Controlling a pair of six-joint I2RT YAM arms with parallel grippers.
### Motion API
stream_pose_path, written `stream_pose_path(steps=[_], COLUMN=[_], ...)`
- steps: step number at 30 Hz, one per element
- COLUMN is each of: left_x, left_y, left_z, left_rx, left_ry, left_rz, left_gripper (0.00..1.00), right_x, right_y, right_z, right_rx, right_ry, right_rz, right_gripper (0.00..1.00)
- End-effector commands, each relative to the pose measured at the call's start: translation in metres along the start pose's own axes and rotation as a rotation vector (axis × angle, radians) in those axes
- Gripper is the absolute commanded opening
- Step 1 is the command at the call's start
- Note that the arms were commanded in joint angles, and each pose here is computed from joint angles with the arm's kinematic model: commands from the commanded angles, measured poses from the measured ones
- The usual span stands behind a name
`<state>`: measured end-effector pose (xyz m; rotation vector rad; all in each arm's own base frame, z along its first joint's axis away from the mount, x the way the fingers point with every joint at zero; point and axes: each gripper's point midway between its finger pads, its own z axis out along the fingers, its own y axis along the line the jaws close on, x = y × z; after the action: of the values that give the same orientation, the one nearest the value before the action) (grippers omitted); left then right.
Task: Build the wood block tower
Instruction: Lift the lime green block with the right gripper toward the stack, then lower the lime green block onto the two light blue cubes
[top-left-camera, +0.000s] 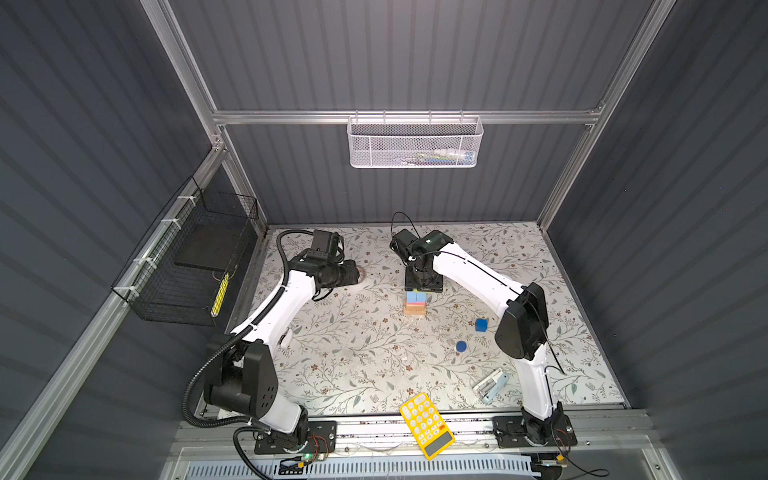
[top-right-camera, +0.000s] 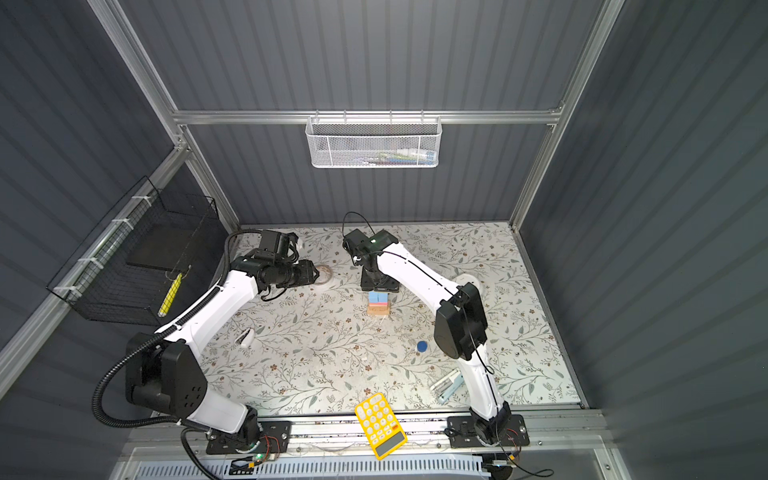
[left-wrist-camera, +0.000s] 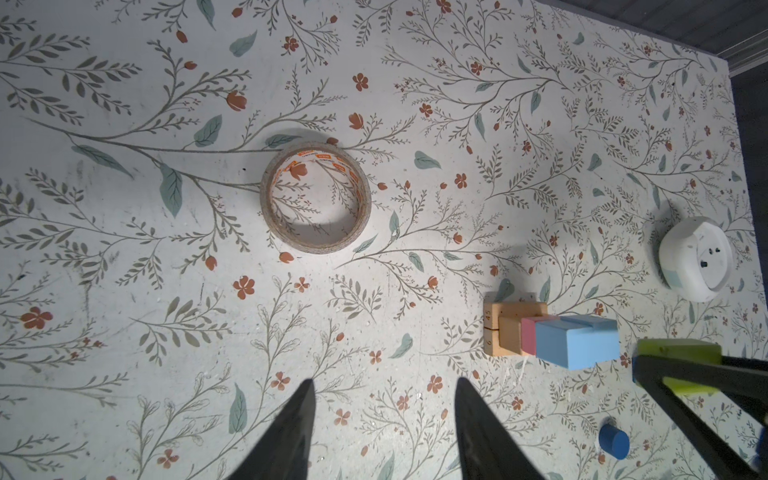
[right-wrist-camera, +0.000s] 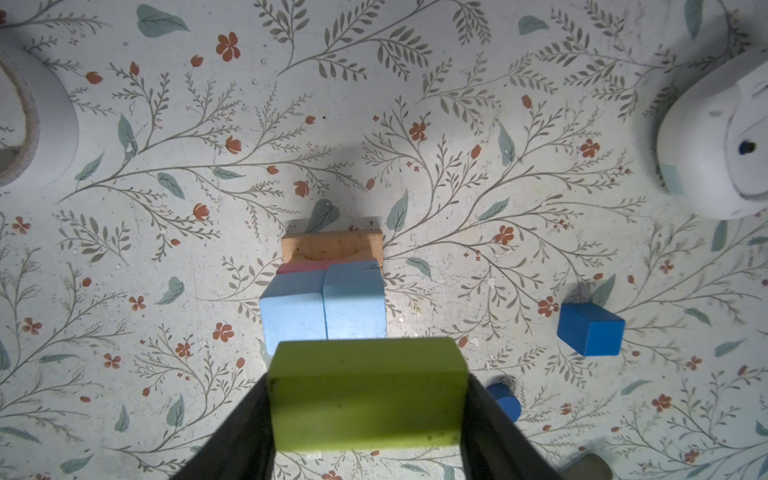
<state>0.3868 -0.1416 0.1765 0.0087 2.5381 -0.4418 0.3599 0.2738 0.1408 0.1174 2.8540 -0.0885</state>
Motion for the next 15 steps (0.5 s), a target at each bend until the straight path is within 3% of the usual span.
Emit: stream_pose_path(steps=[1,15], left_x=[-0.008,-0.009], left_y=[-0.004,-0.004], left_z=[-0.002,0.002], left_rx=[0.025,0.041], left_ry=[-0.004,0.001], left_rz=[0.016,0.008], left_gripper=[0.54,0.53], right_x=[-0.003,-0.001], right_y=[-0.002,0.006], right_z=[-0.001,0.011], right_rx=[0.015,0.002], right_ry=[0.003,0.010], right_rz=[0.013,-0.021], right_gripper=[0.52,0.51])
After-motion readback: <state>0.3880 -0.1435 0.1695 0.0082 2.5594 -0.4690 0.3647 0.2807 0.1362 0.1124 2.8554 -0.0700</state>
